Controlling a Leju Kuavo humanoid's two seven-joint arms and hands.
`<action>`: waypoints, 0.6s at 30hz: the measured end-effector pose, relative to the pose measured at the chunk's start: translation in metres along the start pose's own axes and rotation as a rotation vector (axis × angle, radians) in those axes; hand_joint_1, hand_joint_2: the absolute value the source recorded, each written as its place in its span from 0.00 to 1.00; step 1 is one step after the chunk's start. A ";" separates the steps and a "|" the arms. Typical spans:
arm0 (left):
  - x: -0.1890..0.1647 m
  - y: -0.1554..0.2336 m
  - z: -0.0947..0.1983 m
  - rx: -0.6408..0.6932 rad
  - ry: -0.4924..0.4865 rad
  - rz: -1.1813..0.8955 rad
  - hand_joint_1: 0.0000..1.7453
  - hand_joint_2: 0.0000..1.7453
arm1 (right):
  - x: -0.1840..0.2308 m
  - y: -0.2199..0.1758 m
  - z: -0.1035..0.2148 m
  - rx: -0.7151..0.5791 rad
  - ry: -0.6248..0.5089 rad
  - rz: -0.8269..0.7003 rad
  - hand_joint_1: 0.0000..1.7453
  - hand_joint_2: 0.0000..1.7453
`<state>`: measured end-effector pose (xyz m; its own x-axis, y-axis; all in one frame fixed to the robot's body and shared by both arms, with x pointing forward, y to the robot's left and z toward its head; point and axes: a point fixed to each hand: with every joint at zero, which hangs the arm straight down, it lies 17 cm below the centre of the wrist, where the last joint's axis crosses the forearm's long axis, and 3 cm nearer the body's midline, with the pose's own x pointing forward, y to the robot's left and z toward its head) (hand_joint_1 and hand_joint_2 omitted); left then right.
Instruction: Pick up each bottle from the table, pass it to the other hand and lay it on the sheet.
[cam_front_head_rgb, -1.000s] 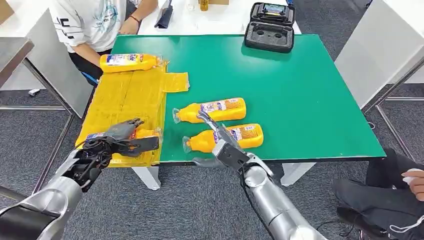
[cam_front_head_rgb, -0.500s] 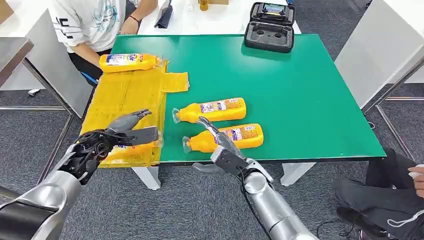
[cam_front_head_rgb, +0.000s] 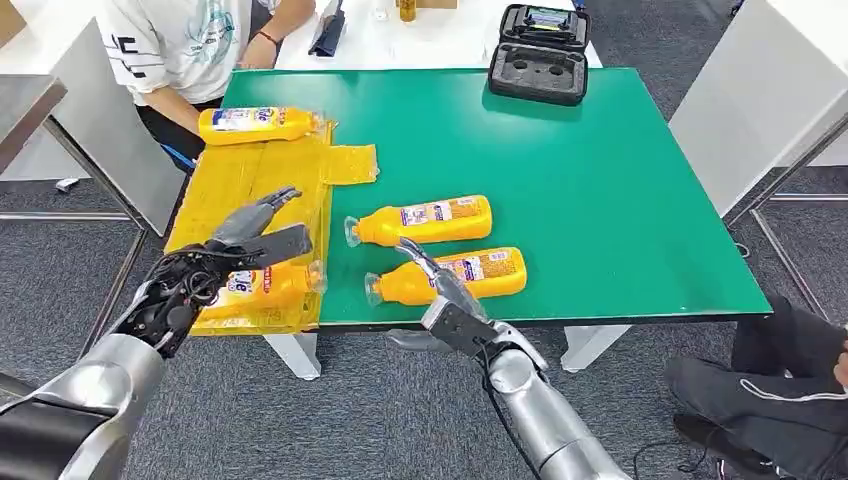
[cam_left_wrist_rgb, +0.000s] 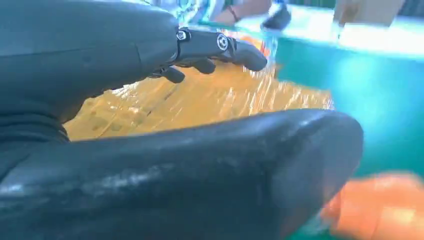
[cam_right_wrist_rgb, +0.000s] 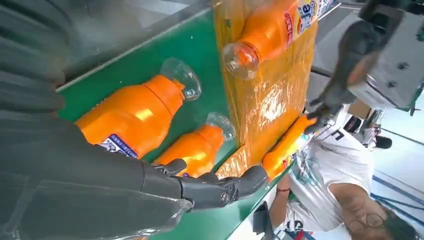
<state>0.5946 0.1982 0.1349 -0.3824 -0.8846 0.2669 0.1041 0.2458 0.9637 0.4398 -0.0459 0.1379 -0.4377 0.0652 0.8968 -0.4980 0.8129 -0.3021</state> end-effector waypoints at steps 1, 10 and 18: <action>0.002 0.014 -0.002 0.063 -0.006 0.020 0.00 0.00 | 0.001 -0.001 0.000 -0.002 -0.002 0.002 0.00 1.00; 0.024 0.087 0.023 0.531 -0.104 0.473 0.00 1.00 | -0.004 -0.036 -0.012 0.010 0.065 0.174 0.00 1.00; 0.018 0.060 0.061 0.641 -0.064 0.720 0.00 1.00 | 0.010 -0.092 -0.048 0.024 0.096 0.313 0.00 1.00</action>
<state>0.5385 0.2215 0.1975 -0.4740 -0.4190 0.7744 -0.1805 0.9071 0.3803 0.5168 -0.0928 0.1904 -0.5004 0.3645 0.7854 -0.3686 0.7311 -0.5741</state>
